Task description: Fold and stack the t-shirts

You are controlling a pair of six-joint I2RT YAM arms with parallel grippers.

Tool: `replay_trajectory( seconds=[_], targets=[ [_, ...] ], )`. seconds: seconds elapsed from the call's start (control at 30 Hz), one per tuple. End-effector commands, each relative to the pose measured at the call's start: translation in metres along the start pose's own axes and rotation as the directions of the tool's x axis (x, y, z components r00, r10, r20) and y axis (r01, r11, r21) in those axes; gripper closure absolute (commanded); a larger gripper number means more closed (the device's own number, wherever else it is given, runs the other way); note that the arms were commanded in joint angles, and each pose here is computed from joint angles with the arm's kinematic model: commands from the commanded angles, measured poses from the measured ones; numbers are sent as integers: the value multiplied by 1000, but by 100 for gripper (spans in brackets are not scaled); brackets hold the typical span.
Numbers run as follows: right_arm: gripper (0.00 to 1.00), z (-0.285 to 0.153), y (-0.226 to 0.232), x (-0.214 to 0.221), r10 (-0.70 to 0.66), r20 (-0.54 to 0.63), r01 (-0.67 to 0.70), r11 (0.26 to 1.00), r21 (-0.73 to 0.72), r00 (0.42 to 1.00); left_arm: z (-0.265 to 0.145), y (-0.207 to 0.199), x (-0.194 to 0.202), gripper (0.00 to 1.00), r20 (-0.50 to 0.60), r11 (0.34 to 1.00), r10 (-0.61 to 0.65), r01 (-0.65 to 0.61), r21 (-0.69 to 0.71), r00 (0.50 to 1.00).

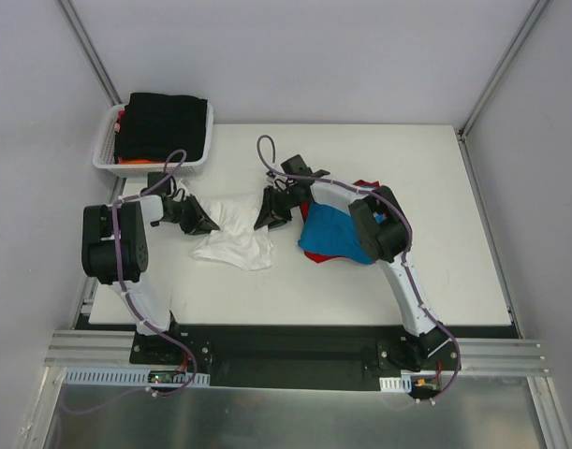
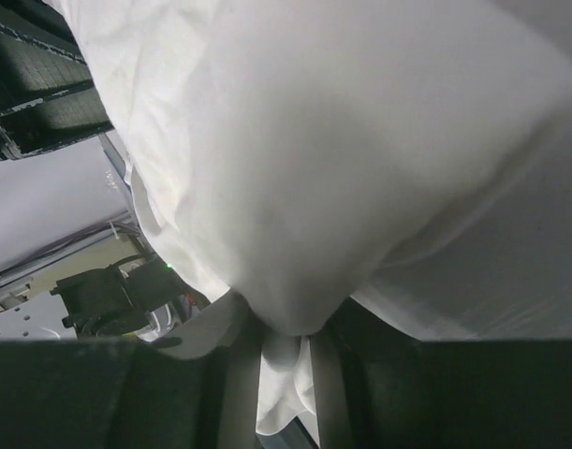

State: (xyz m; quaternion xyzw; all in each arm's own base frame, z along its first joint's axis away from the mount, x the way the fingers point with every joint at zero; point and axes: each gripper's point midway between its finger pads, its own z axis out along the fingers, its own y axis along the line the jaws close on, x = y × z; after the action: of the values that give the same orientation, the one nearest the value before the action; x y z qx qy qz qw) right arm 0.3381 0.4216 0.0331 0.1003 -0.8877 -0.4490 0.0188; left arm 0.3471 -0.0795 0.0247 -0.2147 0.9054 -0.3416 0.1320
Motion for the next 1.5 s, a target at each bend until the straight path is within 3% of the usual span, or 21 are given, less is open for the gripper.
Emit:
replay_trajectory(
  seconds=[0.0, 0.03, 0.07, 0.23, 0.37, 0.57, 0.9, 1.2, 1.47],
  targets=[
    [79, 2, 15, -2, -33, 5, 33, 999, -27, 999, 5, -2, -1, 100, -9, 1000, 6, -6, -12, 1000],
    [94, 1, 15, -2, -37, 8, 37, 999, -20, 999, 5, -3, -1, 100, -8, 1000, 9, -9, -12, 1000],
    [99, 0, 14, 0, -32, 2, 32, 999, -11, 999, 4, -4, -2, 100, -5, 1000, 11, -11, -11, 1000],
    [99, -13, 21, 2, -56, 12, 56, 998, 2, 998, -6, -21, -9, 100, 33, 999, 32, -32, -3, 999],
    [99, -29, 36, 3, -87, 37, 87, 996, 0, 996, -20, -53, -13, 100, 85, 991, 136, -134, -32, 987],
    [99, -49, 53, 7, -114, 69, 115, 993, -1, 991, -21, -92, -1, 100, 69, 980, 195, -196, 14, 978],
    [99, -92, 74, 2, -134, 157, 132, 991, 20, 978, -19, -103, 23, 100, 35, 974, 226, -227, 23, 974],
    [99, -126, 60, 11, -113, 197, 99, 992, 82, 974, -32, -130, 22, 100, 59, 964, 256, -259, 57, 965],
    [99, -155, 56, 17, -110, 235, 81, 988, 128, 966, -22, -149, 36, 100, 8, 952, 288, -287, 101, 958]
  ],
)
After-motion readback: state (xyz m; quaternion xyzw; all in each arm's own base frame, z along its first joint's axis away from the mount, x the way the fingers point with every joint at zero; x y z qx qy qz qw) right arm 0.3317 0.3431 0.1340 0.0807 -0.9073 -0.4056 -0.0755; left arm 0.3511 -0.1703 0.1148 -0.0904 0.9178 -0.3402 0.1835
